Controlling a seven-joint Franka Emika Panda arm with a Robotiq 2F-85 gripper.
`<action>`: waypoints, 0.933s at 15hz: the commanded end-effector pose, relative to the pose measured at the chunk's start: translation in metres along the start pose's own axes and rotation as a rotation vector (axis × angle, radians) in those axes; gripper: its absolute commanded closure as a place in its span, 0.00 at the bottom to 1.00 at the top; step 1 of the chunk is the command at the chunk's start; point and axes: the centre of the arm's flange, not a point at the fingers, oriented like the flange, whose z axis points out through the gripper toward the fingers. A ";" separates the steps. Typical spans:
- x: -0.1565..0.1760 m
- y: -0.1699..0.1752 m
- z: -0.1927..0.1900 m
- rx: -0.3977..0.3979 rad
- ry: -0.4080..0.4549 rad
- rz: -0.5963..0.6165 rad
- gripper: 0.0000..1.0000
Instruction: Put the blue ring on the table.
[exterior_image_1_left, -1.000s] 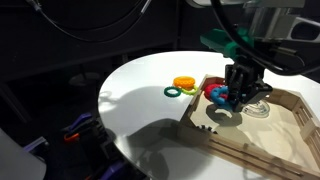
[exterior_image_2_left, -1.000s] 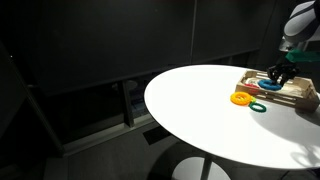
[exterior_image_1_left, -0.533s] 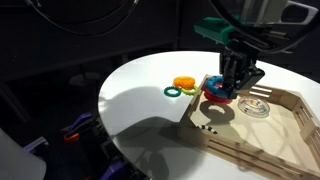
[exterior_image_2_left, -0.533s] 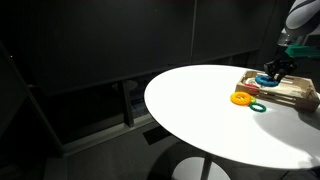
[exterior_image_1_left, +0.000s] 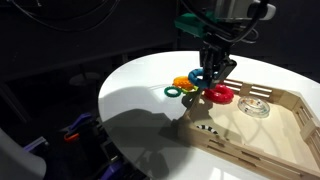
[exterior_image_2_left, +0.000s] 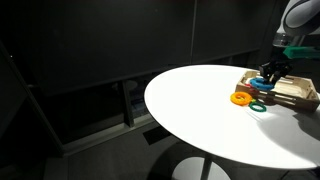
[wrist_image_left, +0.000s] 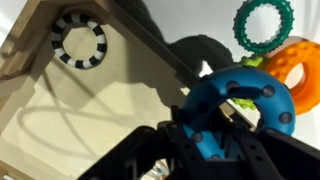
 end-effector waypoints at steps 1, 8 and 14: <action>-0.021 -0.015 -0.006 0.019 0.003 -0.063 0.89; -0.037 -0.040 0.006 0.009 -0.018 -0.132 0.89; -0.038 -0.041 0.017 -0.002 -0.030 -0.140 0.89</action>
